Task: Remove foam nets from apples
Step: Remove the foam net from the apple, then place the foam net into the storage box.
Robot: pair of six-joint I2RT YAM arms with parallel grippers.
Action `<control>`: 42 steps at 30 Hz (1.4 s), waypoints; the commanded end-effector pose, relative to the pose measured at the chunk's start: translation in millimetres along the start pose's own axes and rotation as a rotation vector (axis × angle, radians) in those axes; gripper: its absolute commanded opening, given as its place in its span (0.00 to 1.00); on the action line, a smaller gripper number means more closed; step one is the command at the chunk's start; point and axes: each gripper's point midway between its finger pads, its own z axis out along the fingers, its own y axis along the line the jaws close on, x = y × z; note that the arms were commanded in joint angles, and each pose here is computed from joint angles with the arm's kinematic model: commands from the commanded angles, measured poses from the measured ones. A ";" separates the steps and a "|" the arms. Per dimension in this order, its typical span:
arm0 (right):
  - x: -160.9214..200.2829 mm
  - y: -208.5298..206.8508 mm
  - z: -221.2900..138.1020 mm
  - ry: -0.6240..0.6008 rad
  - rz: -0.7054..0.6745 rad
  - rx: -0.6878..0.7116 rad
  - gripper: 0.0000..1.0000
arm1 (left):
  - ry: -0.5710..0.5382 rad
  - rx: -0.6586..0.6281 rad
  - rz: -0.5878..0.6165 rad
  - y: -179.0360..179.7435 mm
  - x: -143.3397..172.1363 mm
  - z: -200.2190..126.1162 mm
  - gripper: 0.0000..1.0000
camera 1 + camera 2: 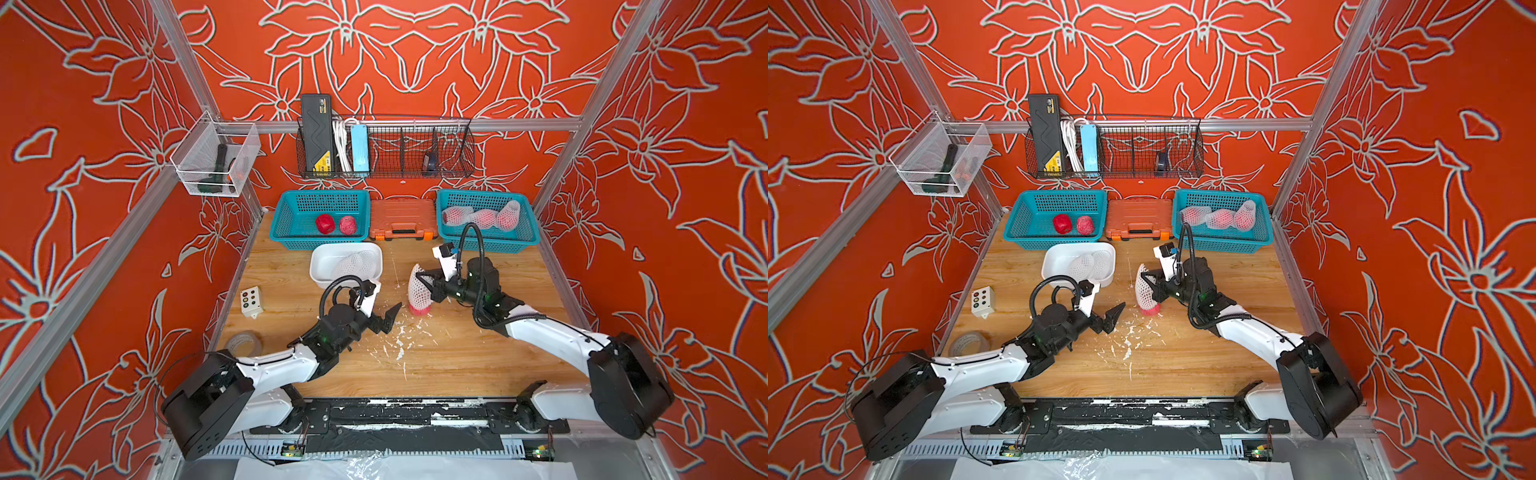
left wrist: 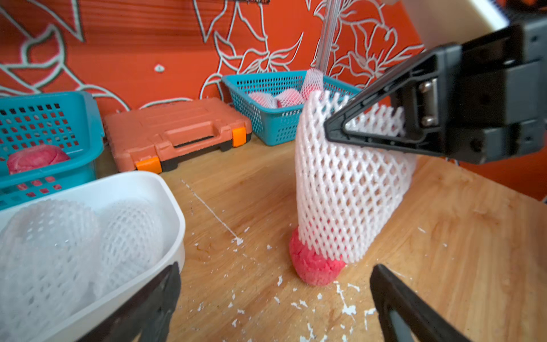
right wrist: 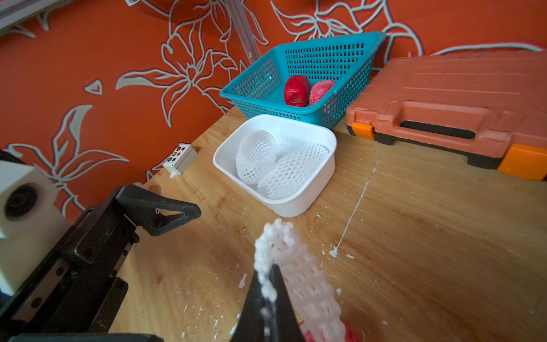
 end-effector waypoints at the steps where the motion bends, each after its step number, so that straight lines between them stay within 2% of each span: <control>1: -28.1 21.9 8.8 0.022 -0.022 -0.109 0.00 | -0.136 0.006 -0.040 5.0 -28.8 -13.8 0.98; 5: -70.4 28.2 39.2 -0.030 0.070 -0.194 0.00 | -0.132 -0.150 -0.144 41.6 -34.7 -19.7 0.98; 9: -94.0 21.0 92.5 -0.045 0.230 -0.294 0.00 | -0.163 -0.312 -0.239 79.6 -39.8 -42.5 0.98; 14: -91.4 -9.8 160.8 -0.042 0.483 -0.332 0.00 | -0.227 -0.473 -0.291 111.4 -35.5 -76.8 0.98; 19: -92.6 0.6 216.5 -0.008 0.570 -0.450 0.00 | -0.220 -0.516 -0.281 121.6 -28.3 -86.5 0.98; 23: -76.9 -6.4 247.8 0.021 0.623 -0.436 0.00 | -0.219 -0.504 -0.260 120.2 -31.1 -85.1 0.98; 27: -36.1 -33.7 275.0 0.090 0.649 -0.278 0.00 | -0.208 -0.480 -0.259 117.1 -29.2 -80.1 0.98; 30: -14.4 -48.5 281.7 0.134 0.643 -0.190 0.00 | -0.178 -0.470 -0.244 115.9 -27.9 -73.1 0.98; 31: -8.2 -53.5 281.4 0.149 0.639 -0.156 0.02 | -0.170 -0.465 -0.240 115.2 -28.2 -70.9 0.98; 34: -2.5 -63.8 274.0 0.156 0.606 -0.072 0.23 | -0.157 -0.448 -0.231 112.9 -29.1 -66.5 0.98; 35: -4.3 -63.9 270.8 0.151 0.595 -0.063 0.26 | -0.157 -0.445 -0.232 112.5 -28.7 -65.9 0.98; 38: -20.2 -59.9 260.3 0.132 0.540 -0.048 0.32 | -0.152 -0.439 -0.233 111.7 -27.2 -64.4 0.98; 39: -27.0 -56.2 256.6 0.126 0.521 -0.054 0.36 | -0.151 -0.438 -0.233 111.6 -26.6 -64.1 0.98; 40: -33.5 -53.0 253.2 0.118 0.505 -0.059 0.45 | -0.150 -0.438 -0.233 111.8 -26.1 -63.7 0.98; 42: -48.1 -48.2 242.9 0.096 0.462 -0.049 0.50 | -0.143 -0.440 -0.232 112.0 -25.0 -63.3 0.98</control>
